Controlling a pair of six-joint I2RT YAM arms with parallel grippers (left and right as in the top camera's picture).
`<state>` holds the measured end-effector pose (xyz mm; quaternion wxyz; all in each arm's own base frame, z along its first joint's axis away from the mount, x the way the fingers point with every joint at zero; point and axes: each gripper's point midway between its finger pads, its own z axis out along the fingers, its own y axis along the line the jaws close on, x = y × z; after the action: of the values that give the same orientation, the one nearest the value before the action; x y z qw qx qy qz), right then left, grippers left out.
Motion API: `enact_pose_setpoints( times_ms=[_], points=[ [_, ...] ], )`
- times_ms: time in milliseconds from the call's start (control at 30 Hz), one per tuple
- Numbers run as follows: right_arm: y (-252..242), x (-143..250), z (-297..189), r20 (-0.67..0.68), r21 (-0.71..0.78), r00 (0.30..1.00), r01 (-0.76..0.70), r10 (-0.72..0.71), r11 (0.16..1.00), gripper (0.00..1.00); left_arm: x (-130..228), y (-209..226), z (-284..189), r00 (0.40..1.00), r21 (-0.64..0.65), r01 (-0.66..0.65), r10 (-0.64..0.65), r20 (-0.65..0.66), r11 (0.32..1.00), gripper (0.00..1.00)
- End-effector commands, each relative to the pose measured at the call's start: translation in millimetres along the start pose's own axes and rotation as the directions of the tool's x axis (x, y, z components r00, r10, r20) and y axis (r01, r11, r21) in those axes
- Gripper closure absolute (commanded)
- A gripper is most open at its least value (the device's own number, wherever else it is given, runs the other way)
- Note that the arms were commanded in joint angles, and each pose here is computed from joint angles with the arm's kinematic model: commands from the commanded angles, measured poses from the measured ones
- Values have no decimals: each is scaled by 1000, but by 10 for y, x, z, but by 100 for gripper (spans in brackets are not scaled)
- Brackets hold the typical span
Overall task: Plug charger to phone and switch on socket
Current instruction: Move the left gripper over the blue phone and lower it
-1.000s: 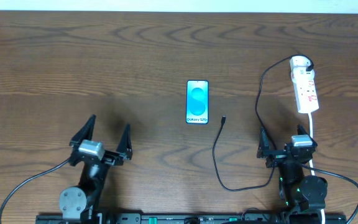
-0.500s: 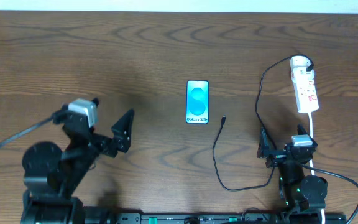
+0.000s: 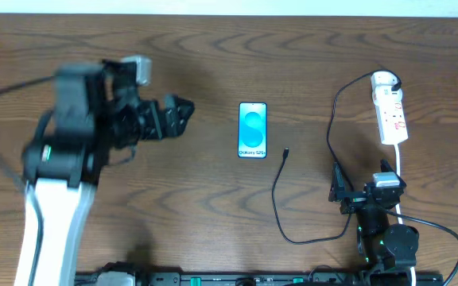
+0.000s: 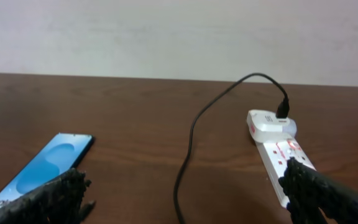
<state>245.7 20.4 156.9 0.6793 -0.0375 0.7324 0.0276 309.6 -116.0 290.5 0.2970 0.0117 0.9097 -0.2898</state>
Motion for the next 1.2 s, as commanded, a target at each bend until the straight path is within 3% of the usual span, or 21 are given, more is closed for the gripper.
enact_pose_setpoints(
  times_ms=[0, 200, 367, 567, 800, 1167],
  points=[
    [5, 18, 1, -6, -2, 1000, 15, -15, 1000, 1, -78, -80, 262, 993, -41, -17, 12, -120, 999, 8],
    [5, 18, 1, -6, -2, 1000, 15, -15, 1000, 1, 95, -293, 678, 964, 75, 52, -31, -263, 996, 9],
    [5, 17, 1, -5, -2, 1000, 15, -15, 1000, 1, 310, -374, 906, 931, 42, 106, -85, -355, 993, 8],
    [5, 17, 1, -5, -2, 1000, 15, -15, 1000, 1, 489, -234, 1031, 902, -167, 25, -94, -421, 986, 9],
    [5, 17, 1, -5, -2, 1000, 15, -15, 1000, 1, 305, -145, 1056, 847, -349, -106, -99, -522, 931, 8],
    [5, 18, 1, -6, -2, 1000, 15, -15, 1000, 1, 245, -221, 1764, 854, -381, -121, -99, -511, 917, 8]
  ],
)
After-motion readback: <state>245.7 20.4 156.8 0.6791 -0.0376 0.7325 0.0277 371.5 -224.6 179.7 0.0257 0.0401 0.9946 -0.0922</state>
